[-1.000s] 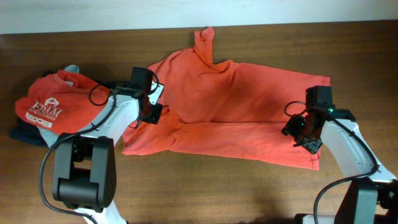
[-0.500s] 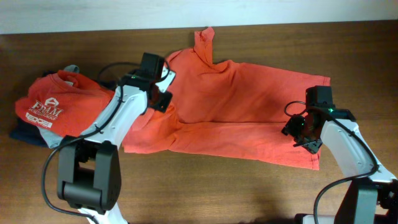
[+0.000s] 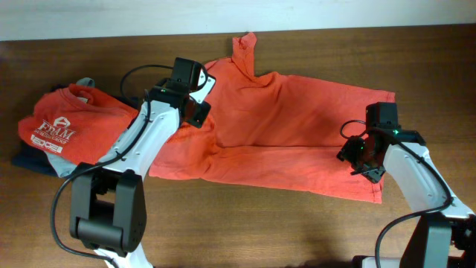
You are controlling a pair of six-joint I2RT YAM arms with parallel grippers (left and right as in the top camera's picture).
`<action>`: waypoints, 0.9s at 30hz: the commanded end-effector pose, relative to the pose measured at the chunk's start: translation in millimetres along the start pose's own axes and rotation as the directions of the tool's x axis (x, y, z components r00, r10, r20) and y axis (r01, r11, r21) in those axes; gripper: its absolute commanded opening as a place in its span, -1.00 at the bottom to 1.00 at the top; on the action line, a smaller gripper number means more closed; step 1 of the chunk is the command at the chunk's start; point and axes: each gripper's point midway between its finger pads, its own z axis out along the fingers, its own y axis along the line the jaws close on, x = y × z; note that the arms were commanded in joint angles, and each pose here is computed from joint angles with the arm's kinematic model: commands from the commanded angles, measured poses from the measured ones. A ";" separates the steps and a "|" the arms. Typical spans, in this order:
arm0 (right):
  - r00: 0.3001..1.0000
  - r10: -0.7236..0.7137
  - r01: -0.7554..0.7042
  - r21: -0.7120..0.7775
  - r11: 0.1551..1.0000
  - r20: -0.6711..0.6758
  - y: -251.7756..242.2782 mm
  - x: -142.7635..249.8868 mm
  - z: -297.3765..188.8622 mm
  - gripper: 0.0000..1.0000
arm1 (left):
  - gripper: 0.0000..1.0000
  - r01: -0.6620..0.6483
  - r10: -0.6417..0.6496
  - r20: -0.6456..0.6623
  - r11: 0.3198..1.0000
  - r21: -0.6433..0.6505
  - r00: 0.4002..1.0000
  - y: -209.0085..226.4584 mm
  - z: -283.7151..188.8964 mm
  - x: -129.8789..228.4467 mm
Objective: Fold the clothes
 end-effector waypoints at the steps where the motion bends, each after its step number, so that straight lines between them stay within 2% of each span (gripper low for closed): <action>1: 1.000 0.005 -0.005 -0.013 1.000 0.023 2.8 -7.2 -6.3 0.38 | 0.65 -0.005 0.004 -0.003 0.999 -0.051 1.000 9.3 -1.4 -1.7; 2: 1.000 0.005 -0.005 -0.012 1.000 0.022 2.7 -7.1 -6.3 0.39 | 0.72 0.010 -0.011 -0.010 0.997 -0.073 1.000 13.0 -1.8 -0.4; 5: 1.000 -0.021 0.021 -0.008 1.000 0.015 1.6 -5.3 -6.2 0.41 | 0.74 0.032 -0.035 -0.034 0.997 -0.077 0.999 13.2 -2.4 5.7; 8: 0.999 -0.047 0.047 -0.004 0.999 0.001 0.3 -1.9 -6.2 0.46 | 0.70 0.024 -0.025 -0.072 1.000 -0.018 0.997 1.1 -2.4 15.3; 12: 0.998 -0.067 0.066 -0.019 0.998 -0.019 2.3 2.3 -6.3 0.47 | 0.33 -0.047 0.052 -0.073 0.996 0.072 0.996 -15.2 1.3 19.4; 16: 0.997 -0.070 0.070 -0.021 0.997 -0.021 2.5 2.8 -6.3 0.47 | -0.21 -0.140 0.156 -0.125 0.982 0.126 0.980 -27.8 14.7 34.2; 20: 0.997 -0.070 0.070 -0.012 0.997 -0.034 0.3 5.9 -6.3 0.47 | -0.99 -0.102 0.136 -0.222 0.982 0.159 0.966 -35.6 22.5 57.5; 27: 0.997 -0.070 0.070 -0.010 0.998 -0.040 -0.5 7.2 -6.4 0.47 | -0.99 -0.044 0.098 -0.324 0.985 0.169 0.941 -39.7 19.4 84.0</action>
